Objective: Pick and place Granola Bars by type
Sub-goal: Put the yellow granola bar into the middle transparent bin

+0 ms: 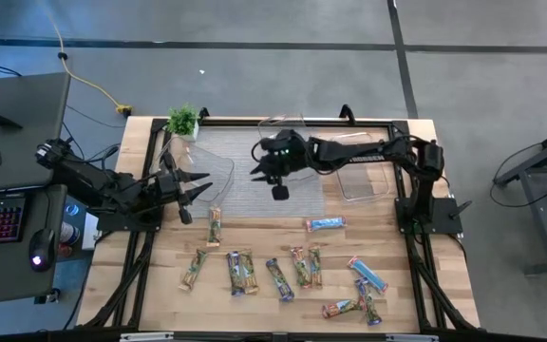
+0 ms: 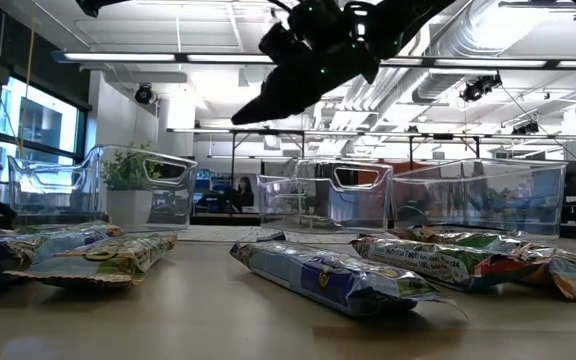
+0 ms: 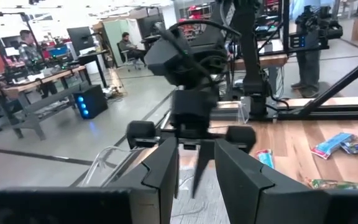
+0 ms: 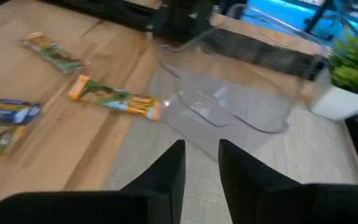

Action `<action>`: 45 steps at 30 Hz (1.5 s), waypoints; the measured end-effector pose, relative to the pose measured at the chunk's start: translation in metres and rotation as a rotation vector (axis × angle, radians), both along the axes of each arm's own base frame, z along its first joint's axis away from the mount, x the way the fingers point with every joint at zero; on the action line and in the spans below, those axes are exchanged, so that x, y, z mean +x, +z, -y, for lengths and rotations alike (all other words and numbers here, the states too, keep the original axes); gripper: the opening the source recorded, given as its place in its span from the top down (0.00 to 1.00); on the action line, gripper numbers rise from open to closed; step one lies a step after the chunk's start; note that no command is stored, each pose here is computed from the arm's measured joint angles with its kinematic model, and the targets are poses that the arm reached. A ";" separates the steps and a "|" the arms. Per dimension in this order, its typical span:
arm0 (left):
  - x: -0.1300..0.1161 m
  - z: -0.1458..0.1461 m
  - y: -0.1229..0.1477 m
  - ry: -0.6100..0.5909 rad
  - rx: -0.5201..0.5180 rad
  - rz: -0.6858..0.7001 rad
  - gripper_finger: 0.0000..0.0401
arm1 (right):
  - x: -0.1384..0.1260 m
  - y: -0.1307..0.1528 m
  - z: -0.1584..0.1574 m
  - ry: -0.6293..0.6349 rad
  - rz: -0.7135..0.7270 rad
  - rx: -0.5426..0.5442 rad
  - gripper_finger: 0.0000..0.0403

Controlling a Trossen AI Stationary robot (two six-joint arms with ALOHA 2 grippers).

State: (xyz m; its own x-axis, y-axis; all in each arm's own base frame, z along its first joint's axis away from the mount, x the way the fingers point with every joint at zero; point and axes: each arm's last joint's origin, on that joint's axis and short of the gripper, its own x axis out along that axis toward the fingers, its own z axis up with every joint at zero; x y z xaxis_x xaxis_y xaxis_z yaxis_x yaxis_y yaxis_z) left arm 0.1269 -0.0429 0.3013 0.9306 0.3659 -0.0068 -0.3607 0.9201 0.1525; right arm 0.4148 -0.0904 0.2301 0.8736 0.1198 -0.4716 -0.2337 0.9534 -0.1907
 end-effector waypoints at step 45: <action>0.002 0.004 -0.017 -0.130 -0.114 -0.113 0.74 | 0.036 -0.086 -0.216 0.607 0.046 -0.012 0.45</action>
